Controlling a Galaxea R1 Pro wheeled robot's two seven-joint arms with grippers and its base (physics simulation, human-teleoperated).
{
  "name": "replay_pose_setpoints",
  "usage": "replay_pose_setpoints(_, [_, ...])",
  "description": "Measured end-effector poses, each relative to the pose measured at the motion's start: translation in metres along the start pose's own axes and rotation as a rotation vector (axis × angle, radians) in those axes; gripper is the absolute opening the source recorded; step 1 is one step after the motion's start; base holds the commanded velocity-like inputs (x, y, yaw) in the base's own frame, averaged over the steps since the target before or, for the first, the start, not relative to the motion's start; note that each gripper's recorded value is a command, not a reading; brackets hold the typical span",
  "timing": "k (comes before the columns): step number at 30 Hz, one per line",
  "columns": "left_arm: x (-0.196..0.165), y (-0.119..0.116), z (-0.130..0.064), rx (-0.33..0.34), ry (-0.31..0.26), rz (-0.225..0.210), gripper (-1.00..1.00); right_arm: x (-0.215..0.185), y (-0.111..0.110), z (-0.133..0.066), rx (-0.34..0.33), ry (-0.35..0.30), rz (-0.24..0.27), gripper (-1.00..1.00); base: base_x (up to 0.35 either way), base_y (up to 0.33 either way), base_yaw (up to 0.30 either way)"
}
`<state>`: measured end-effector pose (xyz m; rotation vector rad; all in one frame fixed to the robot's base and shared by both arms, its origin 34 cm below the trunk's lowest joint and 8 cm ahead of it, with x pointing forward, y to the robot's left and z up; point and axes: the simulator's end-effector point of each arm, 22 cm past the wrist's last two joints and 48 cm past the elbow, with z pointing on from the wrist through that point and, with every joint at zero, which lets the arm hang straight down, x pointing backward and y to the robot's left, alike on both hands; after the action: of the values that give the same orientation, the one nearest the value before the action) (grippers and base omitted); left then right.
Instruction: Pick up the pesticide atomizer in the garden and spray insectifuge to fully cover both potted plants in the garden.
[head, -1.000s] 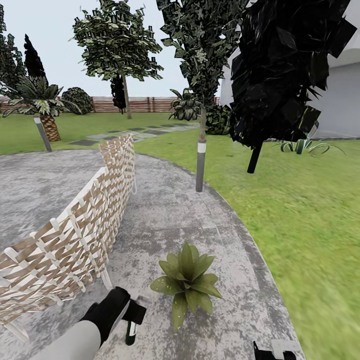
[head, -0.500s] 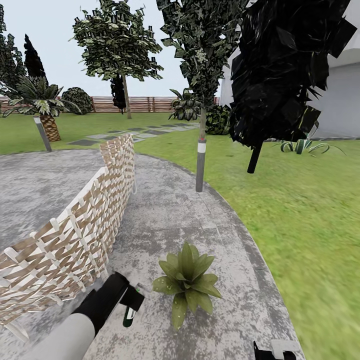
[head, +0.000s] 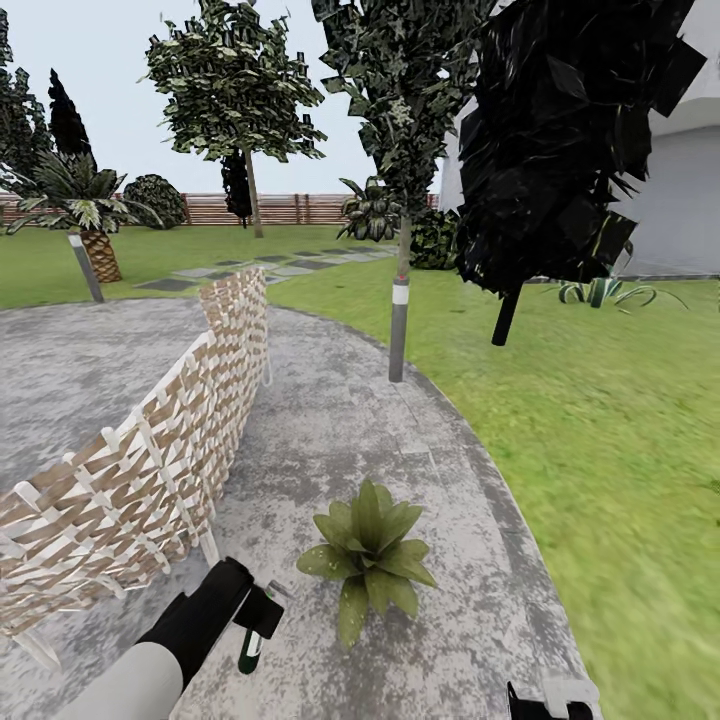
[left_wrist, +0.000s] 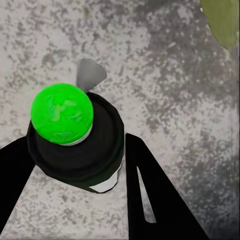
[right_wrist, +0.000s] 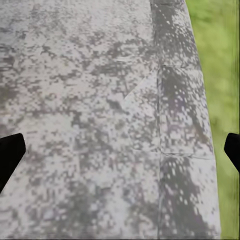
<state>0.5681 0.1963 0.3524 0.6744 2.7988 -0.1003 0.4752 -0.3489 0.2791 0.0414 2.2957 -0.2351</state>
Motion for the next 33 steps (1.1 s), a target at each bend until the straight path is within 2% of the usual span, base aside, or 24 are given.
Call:
replay_pose_setpoints(3, [-0.0047, 0.0069, -0.0032, 0.008, -0.024, -0.059, -1.00, -0.0002, -0.0002, 0.0001, 0.000, 0.000, -0.001, 1.00, -0.274, -0.157, 0.000])
replay_pose_setpoints(6, [-0.0059, 0.0088, -0.0040, 0.012, -0.032, -0.082, -1.00, -0.0002, -0.0001, 0.0001, 0.000, 0.000, -0.001, 1.00, -0.270, -0.153, 0.141])
replay_pose_setpoints(19, [-0.0041, 0.0060, -0.0024, 0.015, -0.027, -0.079, -1.00, -0.0005, -0.0001, -0.0001, 0.000, -0.001, 0.000, 1.00, 0.002, -0.219, 0.272])
replay_pose_setpoints(28, [-0.0068, 0.0026, -0.0026, 0.018, -0.032, -0.073, -1.00, -0.0006, -0.0002, -0.0002, 0.000, -0.001, -0.001, 1.00, 0.116, -0.264, 0.037])
replay_pose_setpoints(33, [-0.0064, 0.0094, -0.0046, 0.011, -0.035, -0.087, -1.00, -0.0004, -0.0002, -0.0001, 0.001, -0.001, 0.000, 1.00, 0.104, -0.232, 0.185])
